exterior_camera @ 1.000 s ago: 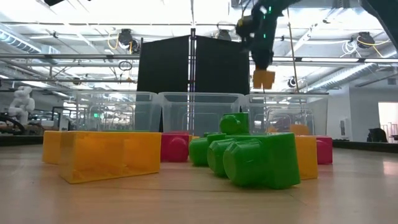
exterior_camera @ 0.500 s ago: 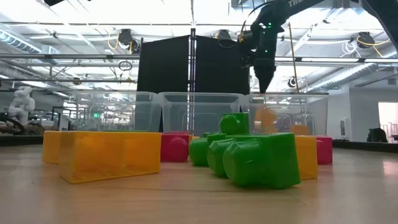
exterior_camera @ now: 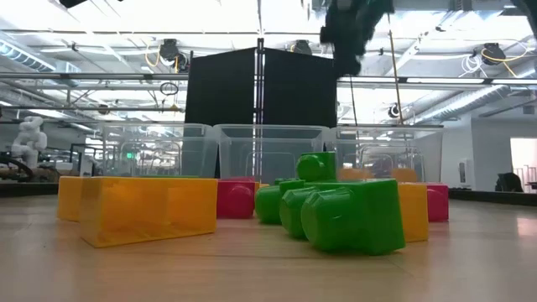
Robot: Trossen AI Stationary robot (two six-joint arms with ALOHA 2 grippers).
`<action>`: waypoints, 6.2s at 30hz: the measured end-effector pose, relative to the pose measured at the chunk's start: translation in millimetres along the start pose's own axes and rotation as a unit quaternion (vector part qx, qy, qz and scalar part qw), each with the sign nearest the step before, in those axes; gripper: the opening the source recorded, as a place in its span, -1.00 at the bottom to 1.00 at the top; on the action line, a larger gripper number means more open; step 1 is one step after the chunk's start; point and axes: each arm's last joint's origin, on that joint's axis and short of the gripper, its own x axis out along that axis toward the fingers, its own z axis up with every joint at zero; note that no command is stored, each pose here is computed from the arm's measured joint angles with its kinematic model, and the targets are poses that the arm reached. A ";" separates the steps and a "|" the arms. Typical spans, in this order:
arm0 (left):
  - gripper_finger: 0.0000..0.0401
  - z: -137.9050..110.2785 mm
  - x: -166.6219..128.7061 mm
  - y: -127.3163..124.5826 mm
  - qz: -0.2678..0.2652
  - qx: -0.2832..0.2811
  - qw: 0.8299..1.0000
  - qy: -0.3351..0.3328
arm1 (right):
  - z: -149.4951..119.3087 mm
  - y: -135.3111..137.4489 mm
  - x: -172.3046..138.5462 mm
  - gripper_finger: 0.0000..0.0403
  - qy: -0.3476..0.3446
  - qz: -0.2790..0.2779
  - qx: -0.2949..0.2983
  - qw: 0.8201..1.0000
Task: Sort blocks
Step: Put the green game piece with 4 studs into the left transparent bin
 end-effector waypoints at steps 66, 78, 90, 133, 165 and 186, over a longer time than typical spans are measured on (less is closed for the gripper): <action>-1.00 -1.8 -0.2 -0.8 -0.024 0.045 0.998 0.021 | -105.1 209.0 272.5 -0.27 0.220 -0.086 0.174 0.956; -1.00 -3.7 -0.3 0.6 -0.017 0.050 0.998 0.031 | -67.8 224.6 250.2 -0.27 0.203 -0.032 0.133 0.970; -1.00 -5.7 -0.4 2.2 -0.010 0.055 0.998 0.041 | 42.7 200.8 181.5 -0.27 -0.050 -0.013 0.094 0.994; -1.00 -5.3 -0.2 2.4 -0.004 0.064 0.997 0.036 | 145.6 47.6 256.8 -0.27 -0.376 -0.075 0.097 0.919; -1.00 -4.4 -0.3 3.7 0.018 0.064 0.998 0.021 | 126.3 89.7 64.3 0.15 -0.251 -0.088 -0.073 0.961; -1.00 -3.2 -0.1 3.4 0.023 0.062 0.998 0.012 | 12.3 225.8 102.7 0.13 0.175 0.039 -0.166 0.970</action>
